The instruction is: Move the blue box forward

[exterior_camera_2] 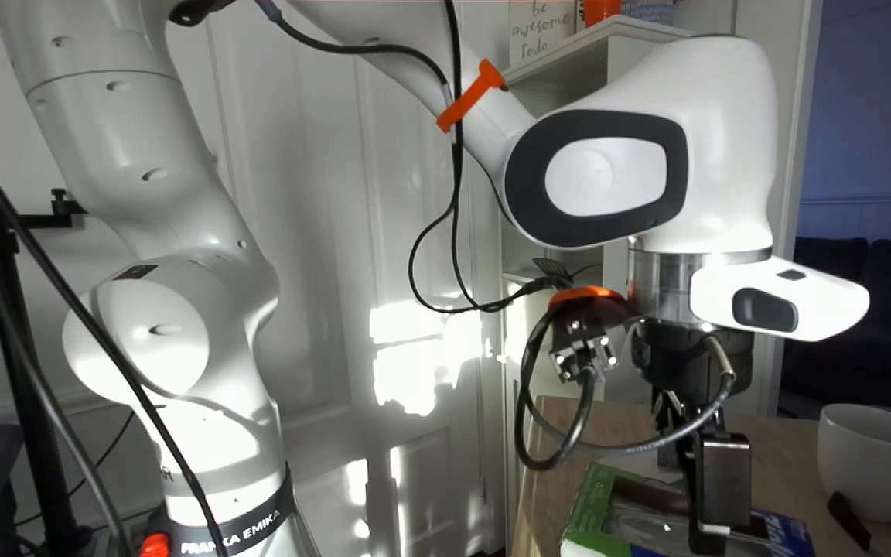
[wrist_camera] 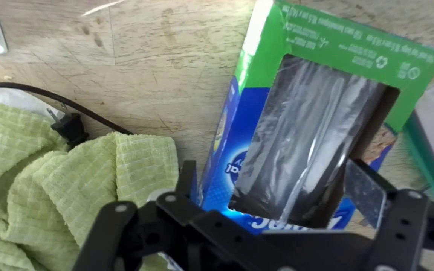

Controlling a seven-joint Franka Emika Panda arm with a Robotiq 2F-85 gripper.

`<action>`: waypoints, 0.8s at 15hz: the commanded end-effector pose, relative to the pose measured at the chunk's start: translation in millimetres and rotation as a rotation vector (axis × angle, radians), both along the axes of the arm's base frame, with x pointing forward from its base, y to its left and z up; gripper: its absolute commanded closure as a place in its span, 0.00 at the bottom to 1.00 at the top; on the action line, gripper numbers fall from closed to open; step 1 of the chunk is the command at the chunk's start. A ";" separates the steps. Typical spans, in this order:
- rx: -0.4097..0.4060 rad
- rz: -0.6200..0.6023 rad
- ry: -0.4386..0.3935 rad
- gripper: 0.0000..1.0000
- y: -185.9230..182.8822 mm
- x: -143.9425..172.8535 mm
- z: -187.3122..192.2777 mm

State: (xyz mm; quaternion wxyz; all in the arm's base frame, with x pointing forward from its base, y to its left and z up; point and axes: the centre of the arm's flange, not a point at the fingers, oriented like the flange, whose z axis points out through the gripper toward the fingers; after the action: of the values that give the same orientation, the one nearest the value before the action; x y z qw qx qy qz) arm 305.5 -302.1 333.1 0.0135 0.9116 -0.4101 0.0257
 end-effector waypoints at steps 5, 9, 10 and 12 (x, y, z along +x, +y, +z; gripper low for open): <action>0.014 -0.157 0.069 0.00 -9.1 1.1 -36.9; 0.009 -0.177 0.082 0.00 -11.3 3.4 -39.0; 0.012 -0.181 0.099 0.00 -13.3 2.5 -43.1; 0.018 -0.183 0.119 0.00 -17.3 1.7 -51.6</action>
State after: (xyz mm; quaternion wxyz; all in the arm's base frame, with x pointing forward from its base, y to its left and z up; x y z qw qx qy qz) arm 307.0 -312.6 292.7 0.0241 0.8751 -0.4831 -0.0160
